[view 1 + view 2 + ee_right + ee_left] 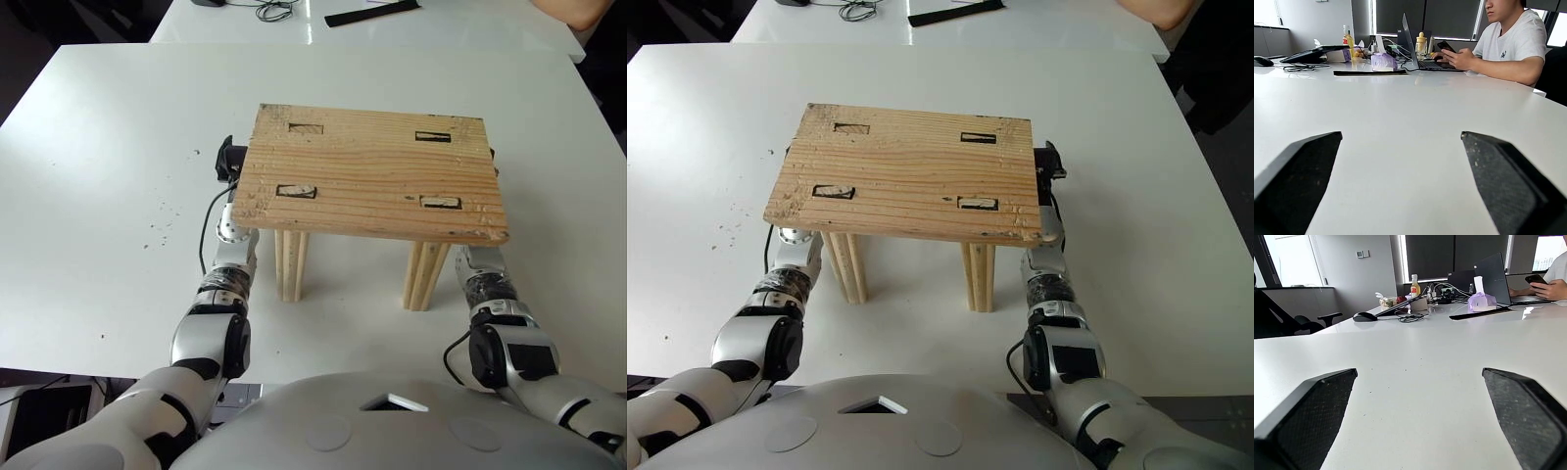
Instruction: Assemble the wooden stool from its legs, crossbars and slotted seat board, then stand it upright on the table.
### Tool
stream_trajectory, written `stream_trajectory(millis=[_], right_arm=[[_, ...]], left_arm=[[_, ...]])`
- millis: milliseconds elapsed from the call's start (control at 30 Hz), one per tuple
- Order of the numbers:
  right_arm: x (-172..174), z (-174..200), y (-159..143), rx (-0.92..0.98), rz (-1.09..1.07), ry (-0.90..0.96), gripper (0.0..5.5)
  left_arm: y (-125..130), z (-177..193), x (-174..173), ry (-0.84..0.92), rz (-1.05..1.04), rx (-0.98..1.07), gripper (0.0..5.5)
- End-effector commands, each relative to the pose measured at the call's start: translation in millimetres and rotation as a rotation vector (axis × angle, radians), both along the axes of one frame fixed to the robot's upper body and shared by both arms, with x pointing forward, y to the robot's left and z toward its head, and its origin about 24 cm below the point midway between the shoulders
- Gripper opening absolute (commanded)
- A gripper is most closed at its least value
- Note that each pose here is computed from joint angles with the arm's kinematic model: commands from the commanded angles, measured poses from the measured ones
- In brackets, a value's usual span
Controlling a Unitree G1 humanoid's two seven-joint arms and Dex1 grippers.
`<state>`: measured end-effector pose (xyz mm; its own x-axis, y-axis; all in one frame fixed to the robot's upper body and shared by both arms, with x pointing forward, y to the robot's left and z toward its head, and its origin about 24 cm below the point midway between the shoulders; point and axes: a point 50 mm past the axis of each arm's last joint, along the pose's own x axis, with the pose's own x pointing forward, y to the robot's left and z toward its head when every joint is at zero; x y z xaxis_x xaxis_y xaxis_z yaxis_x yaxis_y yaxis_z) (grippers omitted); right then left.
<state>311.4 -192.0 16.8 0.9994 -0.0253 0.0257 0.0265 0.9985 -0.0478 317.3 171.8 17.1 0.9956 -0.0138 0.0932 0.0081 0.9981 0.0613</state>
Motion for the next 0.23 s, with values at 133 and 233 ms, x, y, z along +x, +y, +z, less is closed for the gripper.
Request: stream_trajectory(millis=[133, 233], right_arm=[[-6.1, -3.0, 2.3, 0.004, -0.024, 0.000, 4.50], [-10.2, -6.5, 6.5, 0.000, -0.016, 0.010, 4.50]], left_arm=[[-5.4, 5.4, 1.5, -0.013, -0.072, 0.007, 4.76], [-5.8, 9.4, 3.8, -0.020, -0.071, -0.010, 4.76]])
